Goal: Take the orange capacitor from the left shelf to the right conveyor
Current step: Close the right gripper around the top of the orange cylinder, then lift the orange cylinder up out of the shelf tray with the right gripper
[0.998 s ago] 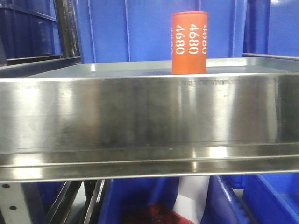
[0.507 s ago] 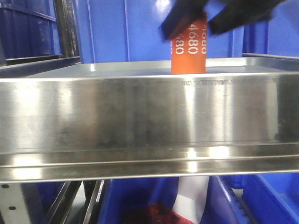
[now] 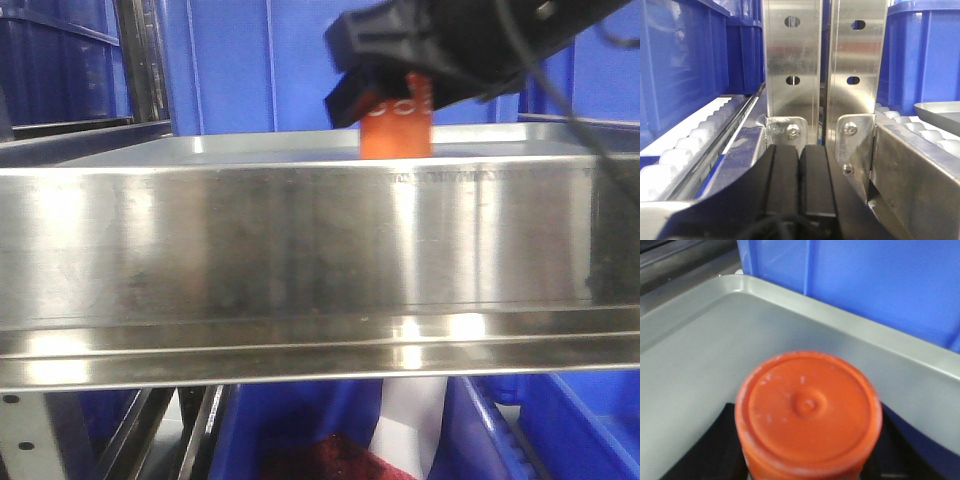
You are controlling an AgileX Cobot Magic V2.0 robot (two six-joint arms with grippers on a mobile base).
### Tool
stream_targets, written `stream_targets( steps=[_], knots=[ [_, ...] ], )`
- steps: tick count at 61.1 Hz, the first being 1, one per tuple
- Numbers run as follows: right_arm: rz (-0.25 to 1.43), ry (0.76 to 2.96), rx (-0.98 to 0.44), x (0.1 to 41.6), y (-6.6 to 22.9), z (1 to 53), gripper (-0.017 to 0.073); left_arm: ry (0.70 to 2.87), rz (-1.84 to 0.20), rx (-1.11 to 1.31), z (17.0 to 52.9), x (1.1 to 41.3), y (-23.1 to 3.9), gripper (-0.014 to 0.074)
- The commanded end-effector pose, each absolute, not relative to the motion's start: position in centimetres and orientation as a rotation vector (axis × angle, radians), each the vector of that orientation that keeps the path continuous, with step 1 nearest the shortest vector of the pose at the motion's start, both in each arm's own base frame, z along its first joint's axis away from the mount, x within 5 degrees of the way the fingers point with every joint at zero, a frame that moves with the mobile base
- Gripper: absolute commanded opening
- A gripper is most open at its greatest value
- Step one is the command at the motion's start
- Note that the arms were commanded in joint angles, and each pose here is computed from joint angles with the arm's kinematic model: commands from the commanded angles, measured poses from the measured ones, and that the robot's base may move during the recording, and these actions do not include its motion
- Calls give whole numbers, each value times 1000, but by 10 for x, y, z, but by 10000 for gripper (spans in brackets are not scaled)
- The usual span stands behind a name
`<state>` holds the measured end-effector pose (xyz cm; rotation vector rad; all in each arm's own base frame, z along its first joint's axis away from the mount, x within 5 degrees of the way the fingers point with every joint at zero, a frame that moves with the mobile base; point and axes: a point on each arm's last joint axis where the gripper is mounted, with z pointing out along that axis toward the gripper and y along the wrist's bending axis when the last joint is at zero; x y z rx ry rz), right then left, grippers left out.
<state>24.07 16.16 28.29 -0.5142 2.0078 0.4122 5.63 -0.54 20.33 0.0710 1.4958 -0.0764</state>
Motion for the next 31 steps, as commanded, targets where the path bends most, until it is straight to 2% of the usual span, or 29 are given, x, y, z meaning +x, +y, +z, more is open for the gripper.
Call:
stream_targets(
  steps=[1,19,31],
  knots=[
    [455,1848,-480,226,152,325,59,1414,-88,68,213,56,-6,-105],
    [452,1758,-426,160,104,374,59,1414,-88,68,213,56,-6,-105],
    [430,1718,-410,108,66,374,59,1414,-88,68,213,56,-6,-105]
  ],
)
